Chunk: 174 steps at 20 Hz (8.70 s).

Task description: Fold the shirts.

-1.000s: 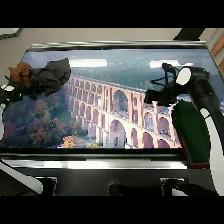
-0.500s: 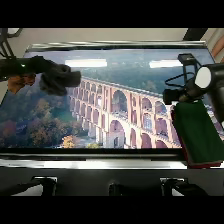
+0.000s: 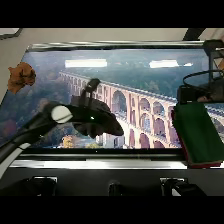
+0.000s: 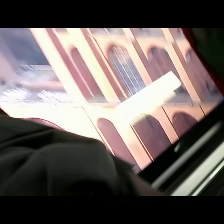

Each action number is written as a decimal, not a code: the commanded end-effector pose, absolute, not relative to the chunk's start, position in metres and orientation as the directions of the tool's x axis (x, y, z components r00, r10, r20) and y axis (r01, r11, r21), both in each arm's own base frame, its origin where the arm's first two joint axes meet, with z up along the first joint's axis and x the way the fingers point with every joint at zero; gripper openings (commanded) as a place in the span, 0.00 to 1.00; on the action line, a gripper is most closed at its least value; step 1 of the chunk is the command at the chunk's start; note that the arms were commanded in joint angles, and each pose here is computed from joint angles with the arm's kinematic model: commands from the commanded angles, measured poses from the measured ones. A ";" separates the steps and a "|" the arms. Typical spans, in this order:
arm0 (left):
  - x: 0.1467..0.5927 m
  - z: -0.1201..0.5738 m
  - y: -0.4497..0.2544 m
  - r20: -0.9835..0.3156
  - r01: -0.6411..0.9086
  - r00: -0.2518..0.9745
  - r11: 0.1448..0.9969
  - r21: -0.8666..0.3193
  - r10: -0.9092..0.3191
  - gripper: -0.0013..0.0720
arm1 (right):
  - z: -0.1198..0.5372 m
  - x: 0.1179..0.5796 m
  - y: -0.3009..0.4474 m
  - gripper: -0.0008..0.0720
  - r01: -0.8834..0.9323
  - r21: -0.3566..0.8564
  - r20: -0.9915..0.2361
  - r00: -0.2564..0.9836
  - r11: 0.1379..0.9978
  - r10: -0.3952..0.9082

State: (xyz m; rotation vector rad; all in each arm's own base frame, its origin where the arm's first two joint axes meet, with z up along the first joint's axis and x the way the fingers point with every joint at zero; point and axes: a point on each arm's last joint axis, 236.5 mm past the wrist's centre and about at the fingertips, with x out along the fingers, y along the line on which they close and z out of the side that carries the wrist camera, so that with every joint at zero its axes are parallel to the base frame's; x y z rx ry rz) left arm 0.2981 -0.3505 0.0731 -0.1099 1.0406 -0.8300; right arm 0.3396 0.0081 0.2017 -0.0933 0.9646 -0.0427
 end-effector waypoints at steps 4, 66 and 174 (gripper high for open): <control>0.332 0.091 -0.311 -0.816 0.561 0.256 0.767 -0.312 -0.519 1.00 | 0.199 0.336 0.026 0.92 -0.033 -0.025 -0.829 0.560 0.999 -0.002; 0.345 0.358 -0.047 -0.350 0.193 0.889 0.935 -0.298 -0.295 0.05 | 0.276 0.332 0.022 0.08 0.006 0.058 -0.715 0.698 0.998 0.037; 0.394 -0.051 0.002 -0.909 -0.057 -0.108 0.915 -0.399 -0.403 0.05 | -0.023 0.405 0.002 0.08 0.200 0.173 -0.955 -0.206 0.964 0.214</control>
